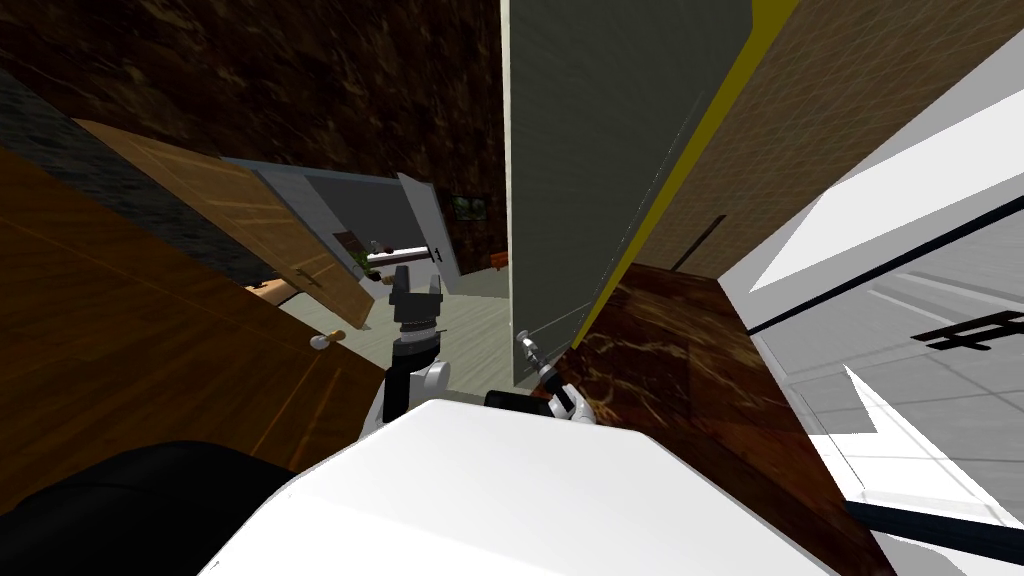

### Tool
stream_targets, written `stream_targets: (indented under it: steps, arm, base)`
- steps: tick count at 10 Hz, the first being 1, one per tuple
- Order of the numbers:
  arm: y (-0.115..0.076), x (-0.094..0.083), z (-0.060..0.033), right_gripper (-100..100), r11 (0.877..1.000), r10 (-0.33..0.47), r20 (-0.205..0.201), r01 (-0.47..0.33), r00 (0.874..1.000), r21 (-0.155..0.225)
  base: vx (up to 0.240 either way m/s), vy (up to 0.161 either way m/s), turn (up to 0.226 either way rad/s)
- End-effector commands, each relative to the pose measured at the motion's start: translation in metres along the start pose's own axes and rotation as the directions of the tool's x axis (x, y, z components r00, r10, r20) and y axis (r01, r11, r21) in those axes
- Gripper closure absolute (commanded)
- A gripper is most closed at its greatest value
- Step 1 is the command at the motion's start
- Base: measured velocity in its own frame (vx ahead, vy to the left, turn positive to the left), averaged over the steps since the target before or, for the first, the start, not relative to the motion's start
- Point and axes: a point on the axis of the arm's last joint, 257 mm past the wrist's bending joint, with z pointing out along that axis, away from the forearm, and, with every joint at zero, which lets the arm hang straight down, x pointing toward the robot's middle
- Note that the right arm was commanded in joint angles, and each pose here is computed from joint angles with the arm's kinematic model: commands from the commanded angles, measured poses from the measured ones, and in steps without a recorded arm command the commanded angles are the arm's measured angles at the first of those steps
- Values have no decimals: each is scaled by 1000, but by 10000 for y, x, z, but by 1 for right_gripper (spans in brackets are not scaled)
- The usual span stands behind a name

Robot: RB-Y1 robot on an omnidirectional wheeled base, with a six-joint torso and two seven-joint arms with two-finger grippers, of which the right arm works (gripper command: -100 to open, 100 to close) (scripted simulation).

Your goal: Push the door open

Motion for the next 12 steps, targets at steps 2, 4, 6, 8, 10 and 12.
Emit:
stream_targets:
  steps: [2, 4, 6, 8, 10, 12]
  arm:
    - [-114, -120, 0, 100, 997, 78, 21, -78, 997, 10]
    - [-124, -130, 1, 100, 992, 121, 24, -122, 992, 11]
    - [-134, -139, 2, 100, 985, 169, 27, -169, 985, 11]
    - [-157, -98, -21, 100, 984, 175, 20, -176, 984, 19]
    - [-144, -148, 2, 100, 976, 219, 30, -219, 975, 11]
    - [-153, -157, 4, 100, 964, 265, 34, -266, 964, 11]
  base:
    - [32, 39, -19]
    - [26, 25, -37]
    - [24, 29, -18]
    - [22, 24, -11]
    - [15, 13, -13]
    - [43, 45, -43]
